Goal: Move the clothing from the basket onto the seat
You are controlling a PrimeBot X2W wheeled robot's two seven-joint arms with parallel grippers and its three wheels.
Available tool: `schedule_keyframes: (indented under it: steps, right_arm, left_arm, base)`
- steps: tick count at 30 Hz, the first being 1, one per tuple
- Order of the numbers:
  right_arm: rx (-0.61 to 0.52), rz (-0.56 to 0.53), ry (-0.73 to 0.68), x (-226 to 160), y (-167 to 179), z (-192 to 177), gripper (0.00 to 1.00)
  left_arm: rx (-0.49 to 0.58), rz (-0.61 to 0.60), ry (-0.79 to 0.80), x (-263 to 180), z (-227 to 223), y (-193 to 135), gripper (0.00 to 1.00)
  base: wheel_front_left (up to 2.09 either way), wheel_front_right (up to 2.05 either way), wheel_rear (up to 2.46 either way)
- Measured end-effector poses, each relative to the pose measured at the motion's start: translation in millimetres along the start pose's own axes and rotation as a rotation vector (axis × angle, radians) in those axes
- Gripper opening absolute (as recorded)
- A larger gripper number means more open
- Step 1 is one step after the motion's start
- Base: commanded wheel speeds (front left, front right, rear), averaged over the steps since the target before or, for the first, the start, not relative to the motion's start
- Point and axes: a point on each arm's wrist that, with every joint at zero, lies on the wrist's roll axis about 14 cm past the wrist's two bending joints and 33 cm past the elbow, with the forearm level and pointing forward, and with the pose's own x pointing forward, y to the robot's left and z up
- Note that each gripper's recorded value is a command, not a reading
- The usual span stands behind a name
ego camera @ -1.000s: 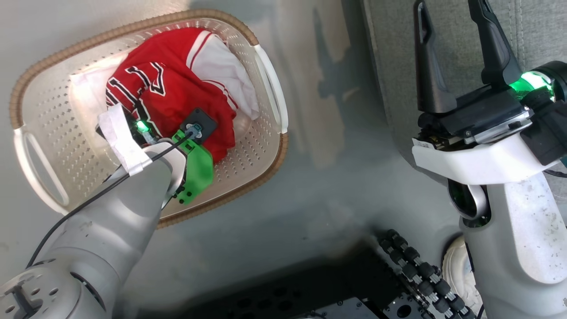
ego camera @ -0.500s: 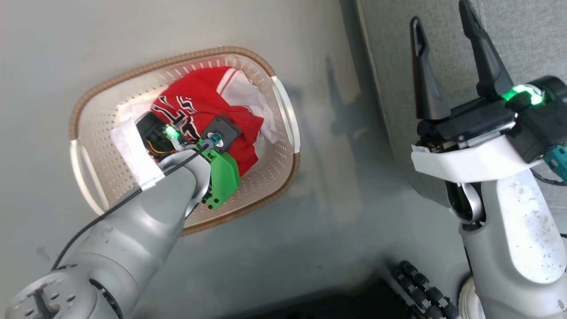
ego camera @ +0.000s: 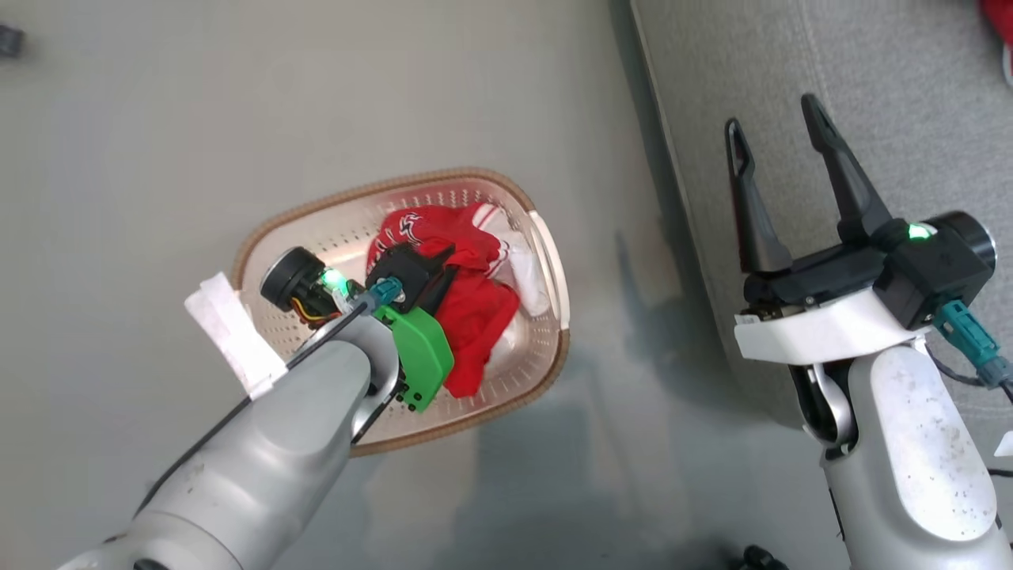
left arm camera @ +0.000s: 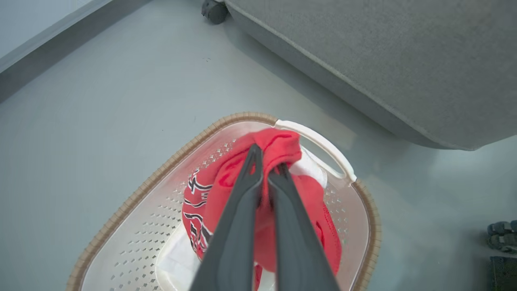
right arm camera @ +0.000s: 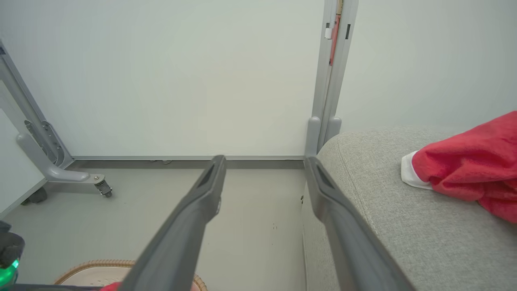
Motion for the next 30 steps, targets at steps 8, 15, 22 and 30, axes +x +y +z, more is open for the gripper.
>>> schedule_keyframes:
  steps: [8, 15, 22, 30]
  right_arm:
    - [0.007, 0.010, -0.027, -18.4, 10.9, 25.3, 1.00]
    - [0.013, 0.028, -0.062, -33.0, 21.9, 48.3, 1.00]
    - [0.019, 0.038, -0.098, -47.3, 29.1, 68.7, 1.00]
    - [0.033, 0.044, -0.139, -60.0, 34.4, 88.6, 1.00]
  left_arm:
    - [0.006, 0.076, -0.166, -39.2, 52.4, -1.7, 0.00]
    - [0.032, 0.139, -0.316, -75.0, 97.9, -4.5, 0.00]
    - [0.068, 0.192, -0.488, -110.7, 151.6, -8.3, 0.00]
    - [0.118, 0.238, -0.690, -152.1, 215.8, -14.8, 0.00]
  base:
    - [0.00, 0.00, 0.00]
    - [0.00, 0.00, 0.00]
    - [0.00, 0.00, 0.00]
    - [0.00, 0.00, 0.00]
